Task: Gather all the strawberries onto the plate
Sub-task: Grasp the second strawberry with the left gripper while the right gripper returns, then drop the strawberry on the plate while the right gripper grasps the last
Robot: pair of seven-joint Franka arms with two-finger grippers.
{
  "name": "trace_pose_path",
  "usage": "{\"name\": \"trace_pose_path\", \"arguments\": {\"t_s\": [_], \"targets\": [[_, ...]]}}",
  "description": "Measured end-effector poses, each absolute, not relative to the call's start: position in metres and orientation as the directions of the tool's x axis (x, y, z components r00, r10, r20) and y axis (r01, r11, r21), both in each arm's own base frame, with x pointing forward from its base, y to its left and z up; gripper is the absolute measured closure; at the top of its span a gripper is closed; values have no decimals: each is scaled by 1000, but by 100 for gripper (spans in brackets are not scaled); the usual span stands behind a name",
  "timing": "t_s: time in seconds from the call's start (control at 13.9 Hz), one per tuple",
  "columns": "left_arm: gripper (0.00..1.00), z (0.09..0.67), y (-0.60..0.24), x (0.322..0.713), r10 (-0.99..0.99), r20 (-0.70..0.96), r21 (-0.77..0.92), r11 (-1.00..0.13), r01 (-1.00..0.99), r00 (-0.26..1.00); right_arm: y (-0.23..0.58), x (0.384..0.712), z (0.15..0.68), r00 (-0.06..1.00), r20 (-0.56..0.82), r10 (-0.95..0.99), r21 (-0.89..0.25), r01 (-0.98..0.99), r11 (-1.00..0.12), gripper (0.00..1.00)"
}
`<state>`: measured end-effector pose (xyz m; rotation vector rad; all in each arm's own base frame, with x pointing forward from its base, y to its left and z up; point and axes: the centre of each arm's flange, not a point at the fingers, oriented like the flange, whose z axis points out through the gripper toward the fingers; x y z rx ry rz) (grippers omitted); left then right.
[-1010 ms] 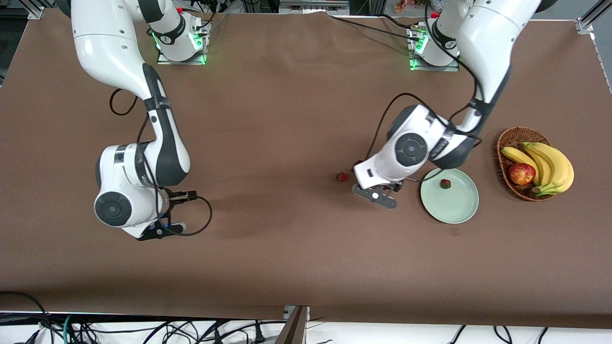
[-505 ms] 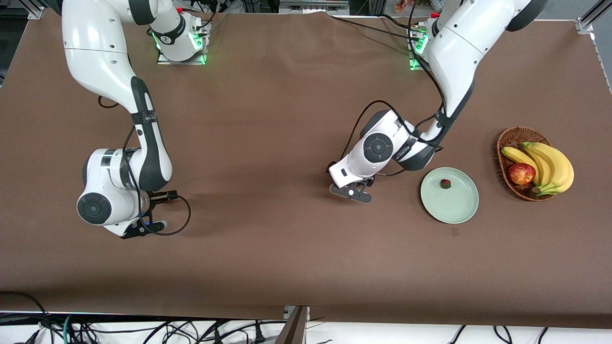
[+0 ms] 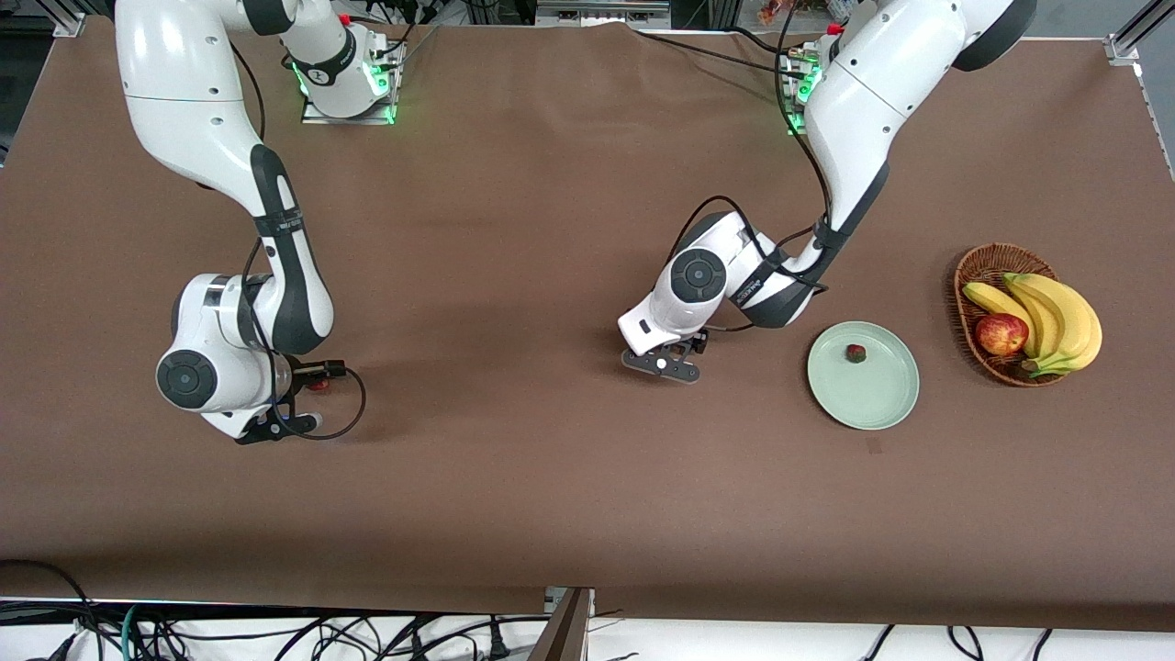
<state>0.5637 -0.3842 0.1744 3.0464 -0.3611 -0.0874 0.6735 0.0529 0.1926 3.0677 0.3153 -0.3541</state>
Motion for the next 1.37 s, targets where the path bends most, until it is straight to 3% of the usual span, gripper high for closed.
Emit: {"name": "trace_pose_path", "arguments": {"t_s": [0.36,0.43,0.51,0.72,0.87,1.37], "targets": [[59,173,-379,568,-228,-43,74,-972,-225,973,50,671,184,958,-201,203,19,211,-977,5],[64,174,-379,568,-228,-42,74,-972,-225,973,50,671,184,959,-199,204,19,212,-977,5],[64,174,-379,568,-228,-42,74,-972,-225,973,50,671,184,959,-198,205,19,213,-977,9],[66,174,-379,568,-228,-42,74,-972,-225,973,51,672,184,957,-195,213,18,221,-975,45],[66,175,-379,569,-227,-41,74,-972,-224,973,51,672,186,957,-191,218,17,225,-974,64],[66,236,-306,617,-260,-43,18,-966,-260,965,120,671,203,976,-142,163,-83,152,-985,65]]}}
